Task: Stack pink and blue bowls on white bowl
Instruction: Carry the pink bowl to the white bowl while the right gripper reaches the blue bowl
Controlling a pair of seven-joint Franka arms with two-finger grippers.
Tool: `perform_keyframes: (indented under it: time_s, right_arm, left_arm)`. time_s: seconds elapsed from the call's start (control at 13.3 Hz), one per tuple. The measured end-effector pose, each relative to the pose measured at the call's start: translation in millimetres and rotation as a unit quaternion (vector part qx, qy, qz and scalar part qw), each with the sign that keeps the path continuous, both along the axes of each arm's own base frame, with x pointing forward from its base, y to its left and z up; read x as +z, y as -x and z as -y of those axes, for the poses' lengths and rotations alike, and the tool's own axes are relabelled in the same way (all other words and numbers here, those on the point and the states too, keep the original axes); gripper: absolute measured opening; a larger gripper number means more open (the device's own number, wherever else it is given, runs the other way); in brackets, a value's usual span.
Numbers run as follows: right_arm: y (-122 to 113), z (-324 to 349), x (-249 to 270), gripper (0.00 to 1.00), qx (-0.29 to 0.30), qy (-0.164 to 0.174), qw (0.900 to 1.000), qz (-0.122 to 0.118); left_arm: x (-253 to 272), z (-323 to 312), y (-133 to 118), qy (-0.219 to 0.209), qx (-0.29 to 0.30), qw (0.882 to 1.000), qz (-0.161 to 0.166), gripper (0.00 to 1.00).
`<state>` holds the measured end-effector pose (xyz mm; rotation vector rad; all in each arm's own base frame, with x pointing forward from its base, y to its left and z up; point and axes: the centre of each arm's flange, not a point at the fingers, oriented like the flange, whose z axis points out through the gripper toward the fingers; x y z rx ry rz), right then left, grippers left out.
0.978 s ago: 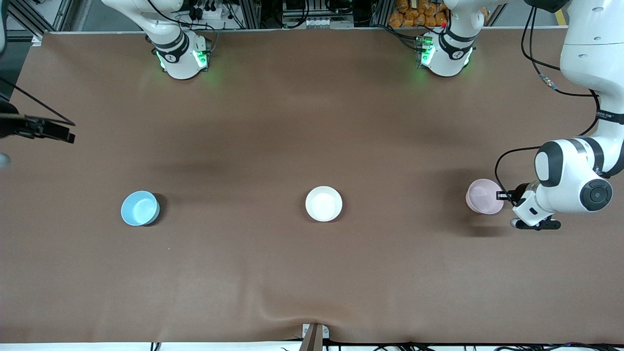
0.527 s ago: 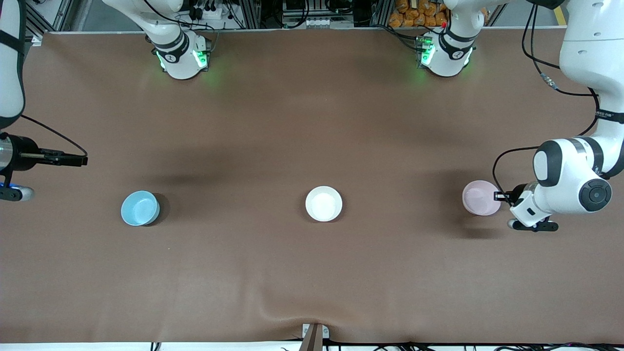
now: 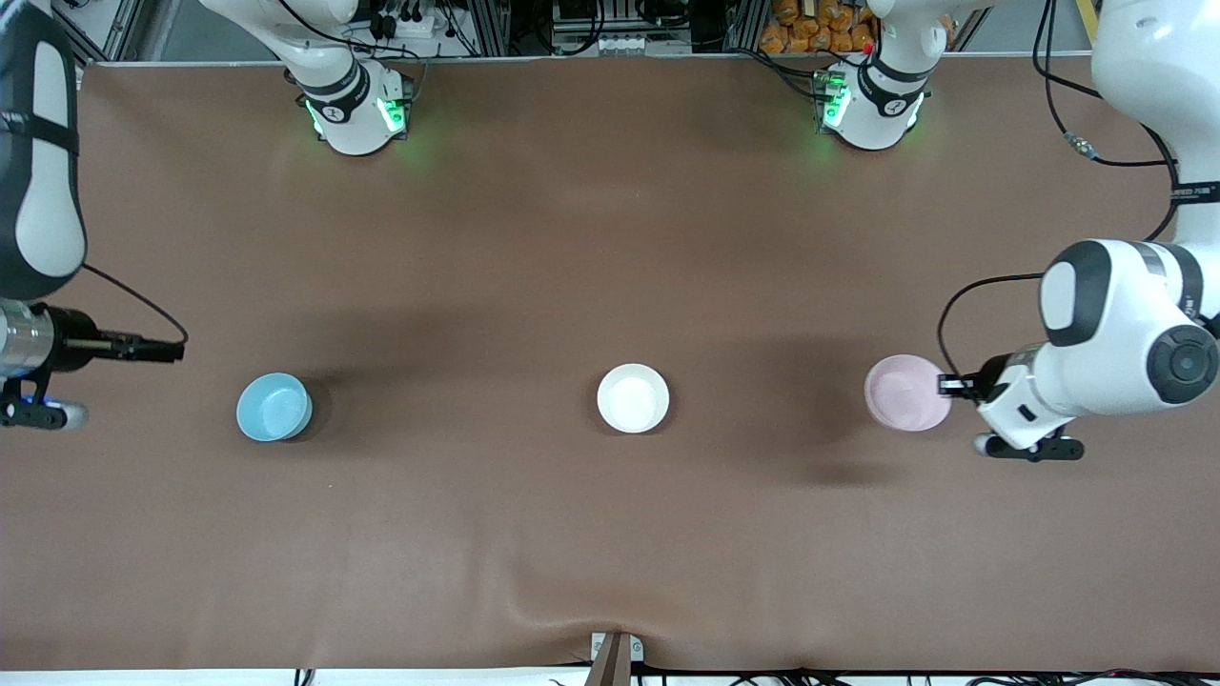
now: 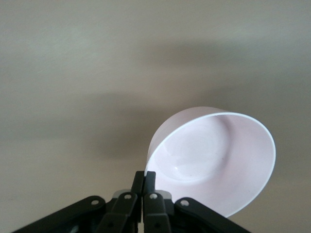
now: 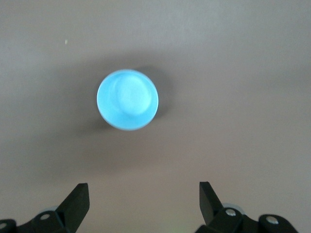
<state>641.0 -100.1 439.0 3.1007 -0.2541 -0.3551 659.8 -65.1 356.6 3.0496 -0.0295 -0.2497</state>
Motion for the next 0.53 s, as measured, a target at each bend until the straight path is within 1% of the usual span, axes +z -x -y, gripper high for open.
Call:
perform_keyframes:
  time_s: [0.08, 0.15, 0.3, 0.45, 0.53]
  right_arm:
    - [-2.9, 6.2, -6.6, 1.00, 0.006, -0.001, 1.000, 0.004]
    - [-4.5, 12.1, -14.5, 1.00, 0.018, -0.005, 1.000, 0.003]
    - [-10.0, 18.4, -28.7, 1.00, 0.033, -0.008, 0.999, 0.009]
    - [-21.0, 17.0, -44.6, 1.00, 0.039, -0.006, 0.999, 0.027]
    - [-27.3, 16.3, -53.6, 1.00, 0.042, -0.003, 0.998, 0.040]
  left_arm:
    - [6.2, 28.8, -0.3, 0.000, 0.007, 1.000, 0.004, 0.02]
    - [8.4, 61.8, 1.4, -0.001, 0.014, 1.000, 0.005, 0.02]
    - [7.5, 135.3, 10.6, -0.004, 0.016, 1.000, 0.005, 0.02]
    - [7.2, 188.9, 20.0, 0.000, 0.011, 1.000, 0.007, 0.02]
    - [8.3, 207.2, 22.1, 0.010, 0.011, 1.000, 0.007, 0.02]
